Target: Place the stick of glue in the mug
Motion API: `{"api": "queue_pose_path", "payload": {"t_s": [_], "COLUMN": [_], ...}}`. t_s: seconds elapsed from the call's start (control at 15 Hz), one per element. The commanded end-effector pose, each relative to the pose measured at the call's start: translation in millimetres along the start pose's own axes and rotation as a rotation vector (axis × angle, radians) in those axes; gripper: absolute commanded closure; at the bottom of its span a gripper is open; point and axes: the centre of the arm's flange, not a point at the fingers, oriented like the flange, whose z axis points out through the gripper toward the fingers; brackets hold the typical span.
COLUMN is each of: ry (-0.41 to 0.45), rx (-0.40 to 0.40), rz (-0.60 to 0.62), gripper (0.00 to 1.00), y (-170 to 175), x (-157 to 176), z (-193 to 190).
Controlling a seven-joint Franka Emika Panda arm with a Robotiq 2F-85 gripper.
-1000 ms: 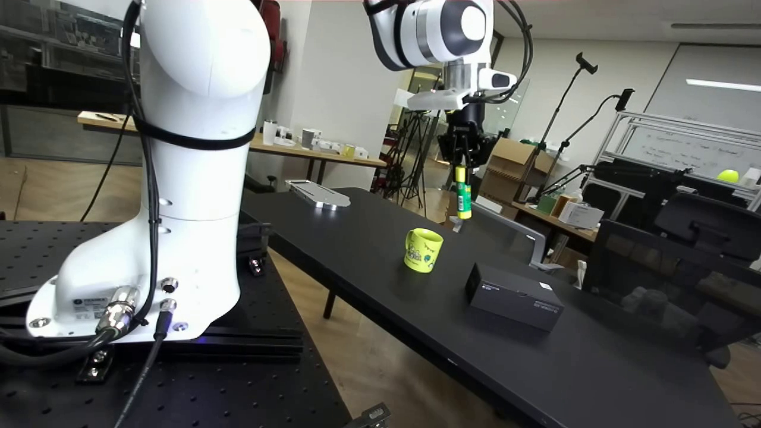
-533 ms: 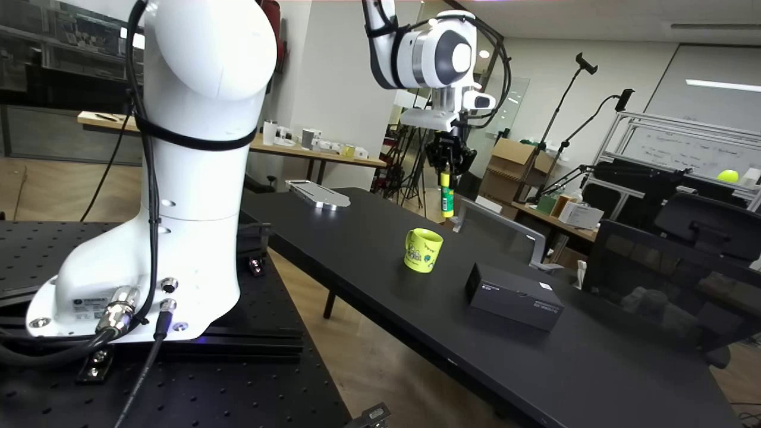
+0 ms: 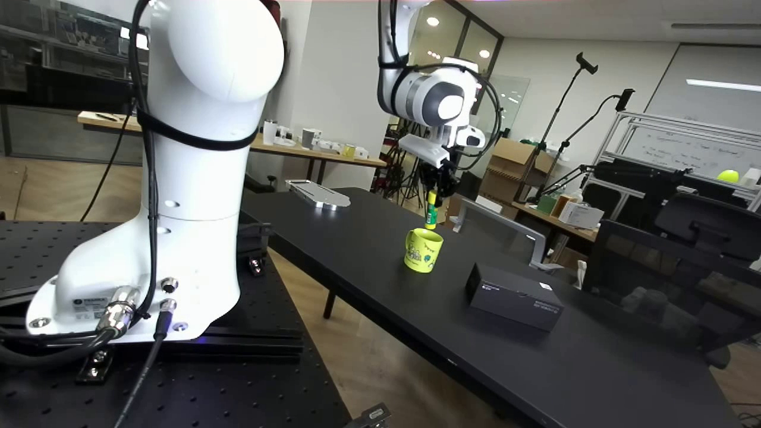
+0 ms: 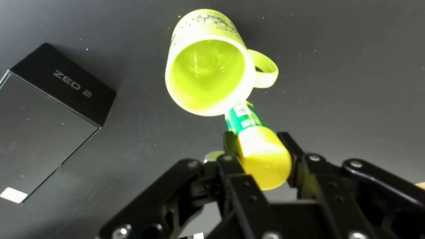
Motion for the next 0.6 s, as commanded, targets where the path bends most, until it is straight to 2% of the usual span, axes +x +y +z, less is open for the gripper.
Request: {"api": "queue_pose_path", "payload": {"t_s": [0.0, 0.53], "ry": [-0.015, -0.111], "rx": [0.008, -0.007], "rz": [0.042, 0.078], "gripper": [0.90, 0.90], "y": [6.7, 17.6], "x": [22.8, 29.3], "z": [19.7, 34.5]}}
